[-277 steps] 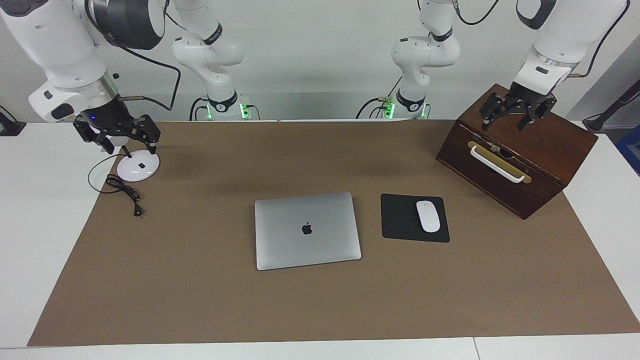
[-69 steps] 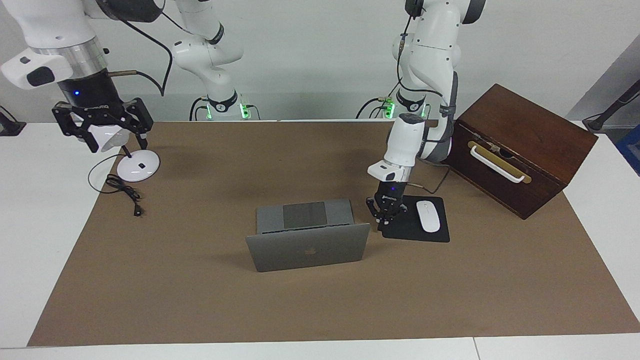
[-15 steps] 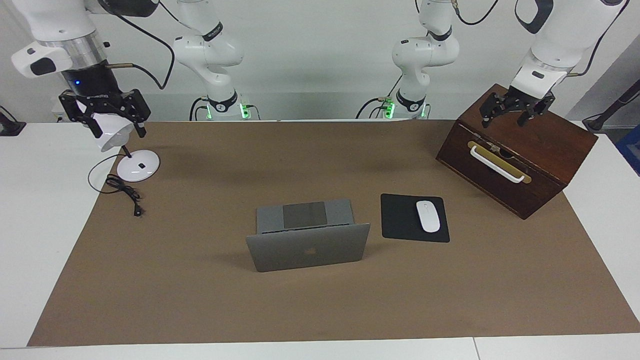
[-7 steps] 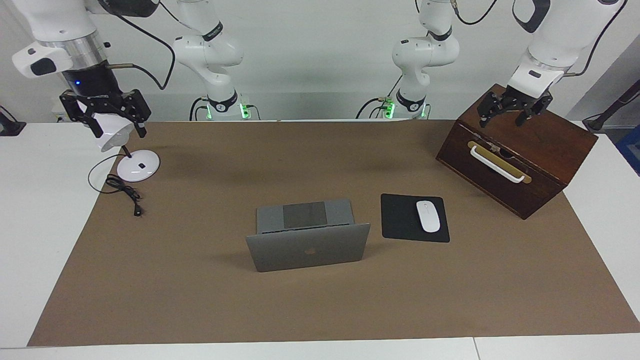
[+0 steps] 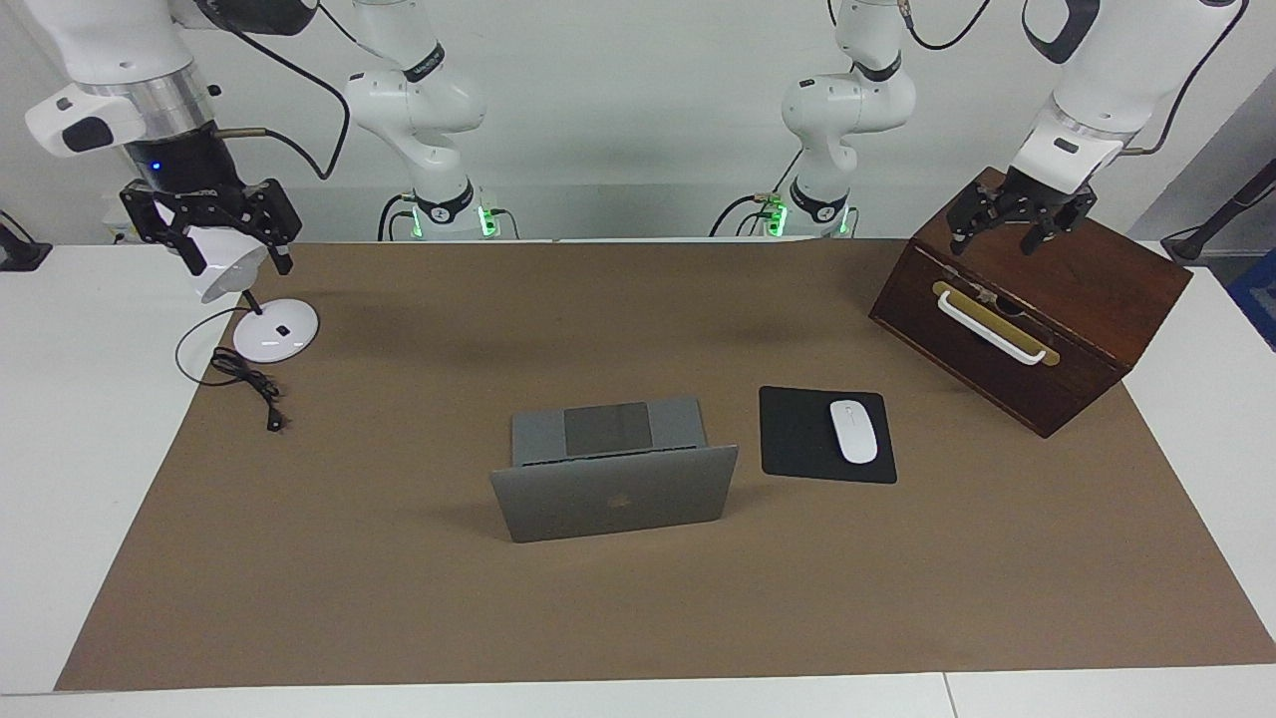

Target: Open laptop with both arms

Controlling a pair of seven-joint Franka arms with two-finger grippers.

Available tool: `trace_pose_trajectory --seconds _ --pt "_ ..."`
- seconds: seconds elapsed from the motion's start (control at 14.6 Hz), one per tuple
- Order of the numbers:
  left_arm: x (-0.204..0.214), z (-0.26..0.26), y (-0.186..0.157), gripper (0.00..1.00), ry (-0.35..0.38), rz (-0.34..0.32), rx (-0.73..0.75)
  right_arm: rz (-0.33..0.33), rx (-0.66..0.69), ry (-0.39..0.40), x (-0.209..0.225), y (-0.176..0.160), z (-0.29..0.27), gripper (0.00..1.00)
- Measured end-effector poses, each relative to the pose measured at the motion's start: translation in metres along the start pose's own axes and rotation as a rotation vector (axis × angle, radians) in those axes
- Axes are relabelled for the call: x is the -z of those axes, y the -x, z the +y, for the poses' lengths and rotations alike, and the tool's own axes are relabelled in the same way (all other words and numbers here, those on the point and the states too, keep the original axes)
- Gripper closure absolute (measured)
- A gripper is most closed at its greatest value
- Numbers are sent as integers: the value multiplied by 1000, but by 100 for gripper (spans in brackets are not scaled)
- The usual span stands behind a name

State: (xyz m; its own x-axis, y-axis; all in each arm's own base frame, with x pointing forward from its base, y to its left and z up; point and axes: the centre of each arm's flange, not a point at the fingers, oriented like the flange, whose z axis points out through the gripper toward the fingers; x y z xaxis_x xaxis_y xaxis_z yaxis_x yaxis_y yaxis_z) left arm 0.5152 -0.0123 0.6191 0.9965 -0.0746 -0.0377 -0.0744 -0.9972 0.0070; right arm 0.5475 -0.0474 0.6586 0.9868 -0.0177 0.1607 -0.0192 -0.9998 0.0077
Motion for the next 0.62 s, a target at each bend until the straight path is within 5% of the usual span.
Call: trace_pose_trajectory --seconds 0.62 --pt "1 1 -1 0 24 14 2 -120 -8 -8 -5 17 -1 3"
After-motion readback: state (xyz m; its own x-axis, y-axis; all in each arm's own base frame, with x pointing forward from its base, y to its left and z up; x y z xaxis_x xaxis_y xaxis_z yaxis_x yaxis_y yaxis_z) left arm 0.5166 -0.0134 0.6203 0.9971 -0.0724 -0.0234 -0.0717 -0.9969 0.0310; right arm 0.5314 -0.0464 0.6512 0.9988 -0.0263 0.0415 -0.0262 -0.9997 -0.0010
